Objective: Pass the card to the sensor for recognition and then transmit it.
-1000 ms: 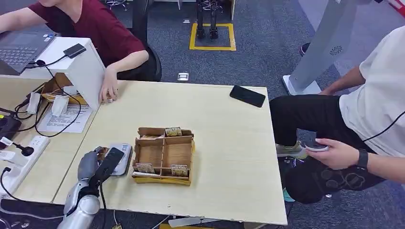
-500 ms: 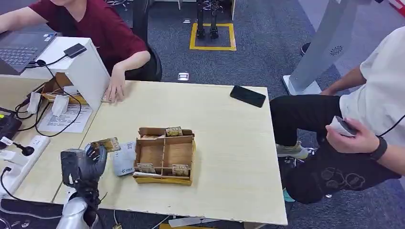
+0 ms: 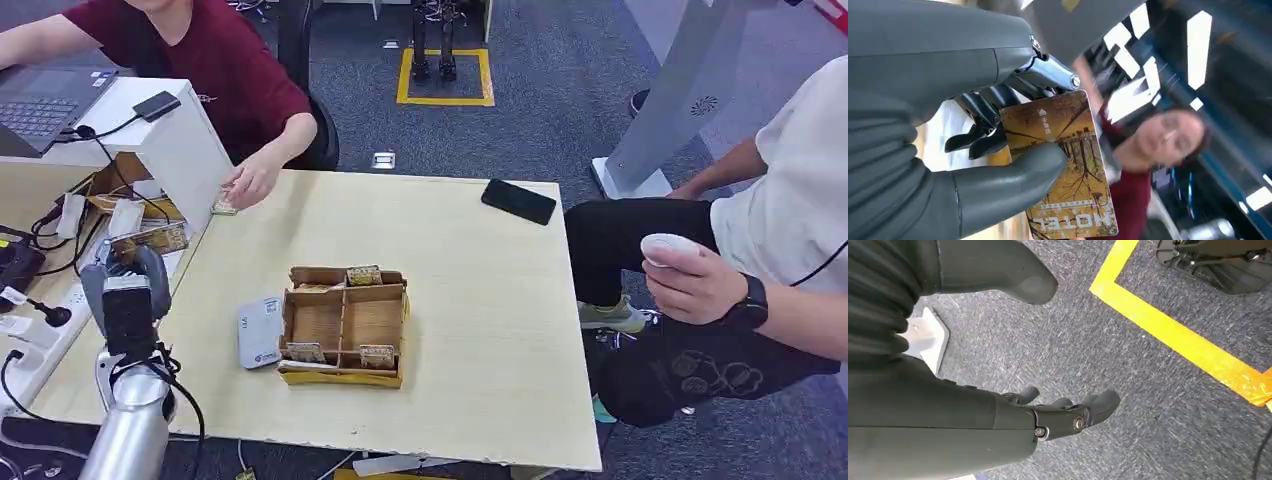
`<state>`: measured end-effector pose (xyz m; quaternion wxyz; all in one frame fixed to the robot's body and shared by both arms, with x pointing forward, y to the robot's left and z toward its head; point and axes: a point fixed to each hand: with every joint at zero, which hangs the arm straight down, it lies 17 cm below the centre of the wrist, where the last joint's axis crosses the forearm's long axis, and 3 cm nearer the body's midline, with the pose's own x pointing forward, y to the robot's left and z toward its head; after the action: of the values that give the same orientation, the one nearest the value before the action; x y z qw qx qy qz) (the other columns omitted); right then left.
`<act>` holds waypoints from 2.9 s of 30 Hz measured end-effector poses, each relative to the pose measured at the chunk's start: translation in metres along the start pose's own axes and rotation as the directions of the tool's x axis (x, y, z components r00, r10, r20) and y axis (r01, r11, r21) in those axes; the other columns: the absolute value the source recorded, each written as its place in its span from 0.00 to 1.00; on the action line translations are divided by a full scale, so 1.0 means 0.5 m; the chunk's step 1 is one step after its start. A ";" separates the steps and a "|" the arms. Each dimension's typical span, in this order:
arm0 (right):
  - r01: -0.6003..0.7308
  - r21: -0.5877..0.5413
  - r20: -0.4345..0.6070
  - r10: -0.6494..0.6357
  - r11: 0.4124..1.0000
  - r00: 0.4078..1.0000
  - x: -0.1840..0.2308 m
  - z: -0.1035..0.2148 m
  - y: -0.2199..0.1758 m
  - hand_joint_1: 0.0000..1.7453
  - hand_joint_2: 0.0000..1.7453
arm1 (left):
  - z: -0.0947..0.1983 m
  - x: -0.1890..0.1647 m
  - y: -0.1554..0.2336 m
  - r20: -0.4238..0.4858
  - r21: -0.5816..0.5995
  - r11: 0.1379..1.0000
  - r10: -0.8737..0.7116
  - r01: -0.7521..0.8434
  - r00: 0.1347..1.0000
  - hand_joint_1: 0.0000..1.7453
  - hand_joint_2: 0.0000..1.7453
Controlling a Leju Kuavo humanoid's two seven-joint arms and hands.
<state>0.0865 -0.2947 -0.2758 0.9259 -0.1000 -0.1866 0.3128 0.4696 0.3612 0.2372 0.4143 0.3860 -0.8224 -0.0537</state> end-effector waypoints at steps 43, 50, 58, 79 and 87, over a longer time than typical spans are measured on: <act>0.029 -0.007 -0.001 -0.029 1.000 1.000 -0.004 0.001 -0.002 0.00 1.00 | 0.115 0.103 -0.098 0.203 -0.372 0.928 0.073 0.008 0.976 0.00 1.00; 0.042 0.001 -0.007 -0.042 0.999 0.999 -0.007 0.001 -0.001 0.00 1.00 | 0.292 0.226 -0.178 0.495 -0.579 0.772 0.077 0.263 0.865 0.00 1.00; 0.027 0.000 -0.007 -0.027 1.000 1.000 -0.007 0.000 -0.006 0.00 1.00 | 0.347 0.261 -0.200 0.643 -0.533 0.727 0.017 0.432 0.765 0.00 1.00; -0.003 -0.003 0.012 0.003 1.000 1.000 0.007 -0.004 -0.014 0.00 1.00 | 0.261 0.283 -0.240 0.660 -0.352 0.802 -0.153 0.483 0.736 0.00 1.00; -0.007 -0.001 0.013 0.007 1.000 1.000 0.007 -0.004 -0.013 0.00 1.00 | 0.248 0.275 -0.257 0.644 -0.351 0.798 -0.174 0.490 0.745 0.00 1.00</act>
<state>0.0934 -0.2978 -0.2746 0.9236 -0.0991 -0.1925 0.3163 0.4062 0.1497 0.1920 0.2107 0.3749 -0.7796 -0.4553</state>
